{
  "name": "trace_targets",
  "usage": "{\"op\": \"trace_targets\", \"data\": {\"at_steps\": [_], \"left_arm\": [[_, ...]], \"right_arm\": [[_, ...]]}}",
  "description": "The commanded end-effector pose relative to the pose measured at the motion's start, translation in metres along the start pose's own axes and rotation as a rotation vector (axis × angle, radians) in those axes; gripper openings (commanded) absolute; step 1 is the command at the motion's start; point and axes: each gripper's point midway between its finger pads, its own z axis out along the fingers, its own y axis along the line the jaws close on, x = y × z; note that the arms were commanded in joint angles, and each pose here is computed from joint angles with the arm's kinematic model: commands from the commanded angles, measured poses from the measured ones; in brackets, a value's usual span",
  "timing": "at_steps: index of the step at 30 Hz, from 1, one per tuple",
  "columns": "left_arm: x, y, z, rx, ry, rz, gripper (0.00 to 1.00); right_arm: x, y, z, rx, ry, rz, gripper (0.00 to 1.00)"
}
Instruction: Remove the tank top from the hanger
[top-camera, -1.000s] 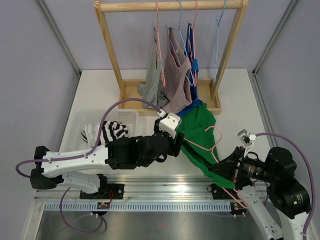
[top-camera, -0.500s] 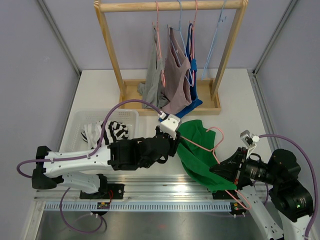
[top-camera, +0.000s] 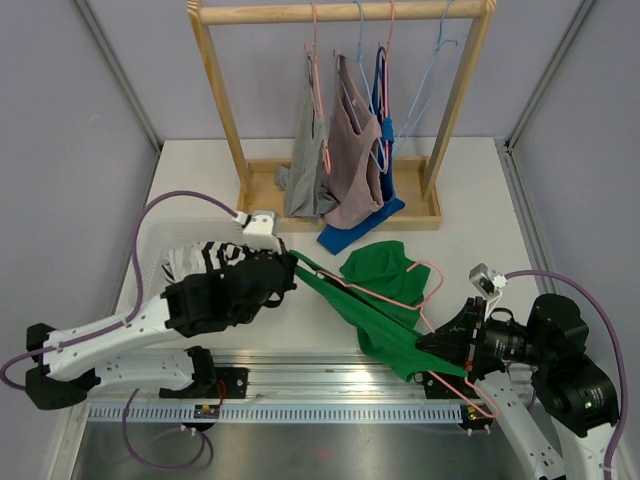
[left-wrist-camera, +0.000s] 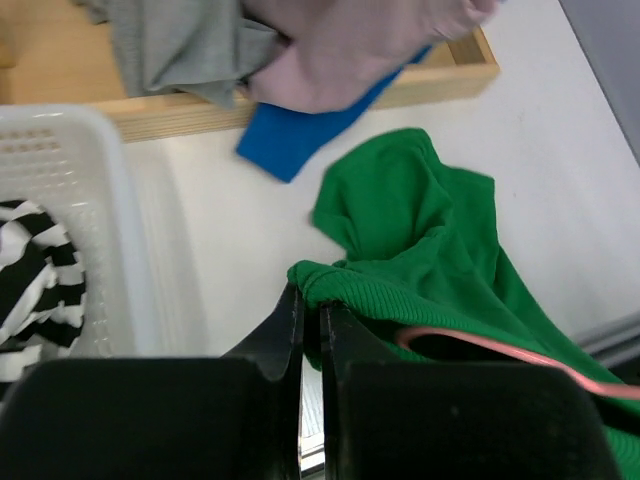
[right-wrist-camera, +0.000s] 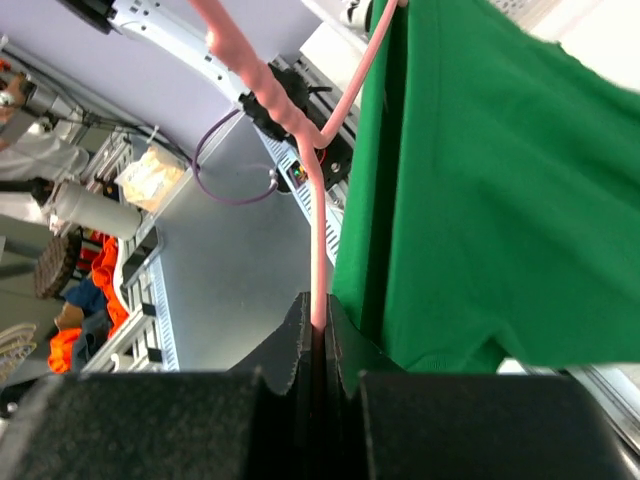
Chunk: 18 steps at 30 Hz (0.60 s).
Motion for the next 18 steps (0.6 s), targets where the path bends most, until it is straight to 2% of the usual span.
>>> {"op": "trace_targets", "data": {"at_steps": [1, 3, 6, 10, 12, 13, 14, 16, 17, 18], "left_arm": [[-0.02, 0.055, -0.008, -0.168, -0.101, -0.139, 0.0], [-0.021, 0.075, -0.012, -0.221, -0.102, -0.173, 0.0], [-0.017, 0.083, -0.012, -0.228, -0.083, -0.181, 0.0], [-0.004, 0.076, -0.006, -0.204, -0.025, -0.174, 0.0], [0.004, 0.066, -0.002, -0.159, 0.016, -0.164, 0.0], [0.007, 0.059, 0.0, -0.126, 0.033, -0.154, 0.0], [0.007, 0.036, 0.001, -0.015, 0.053, -0.176, 0.0], [0.018, 0.011, 0.001, 0.138, 0.093, -0.125, 0.0], [0.027, -0.011, -0.005, 0.262, 0.139, -0.117, 0.0], [0.023, -0.033, -0.012, 0.367, 0.113, -0.106, 0.0]], "right_arm": [[0.013, 0.023, -0.007, -0.131, 0.056, -0.048, 0.0], [0.012, 0.028, -0.008, -0.156, 0.053, -0.07, 0.0], [0.009, 0.027, -0.008, -0.15, 0.027, -0.1, 0.0], [0.002, 0.028, -0.004, -0.188, -0.024, -0.149, 0.0], [-0.005, 0.037, -0.007, -0.221, -0.084, -0.239, 0.0], [-0.01, 0.035, -0.006, -0.207, -0.114, -0.258, 0.0], [-0.018, 0.038, -0.009, -0.198, -0.177, -0.318, 0.0], [-0.039, 0.028, -0.009, -0.116, -0.293, -0.343, 0.0], [-0.056, 0.036, -0.015, -0.12, -0.392, -0.413, 0.0], [-0.072, 0.034, -0.018, -0.091, -0.478, -0.394, 0.0]]}}
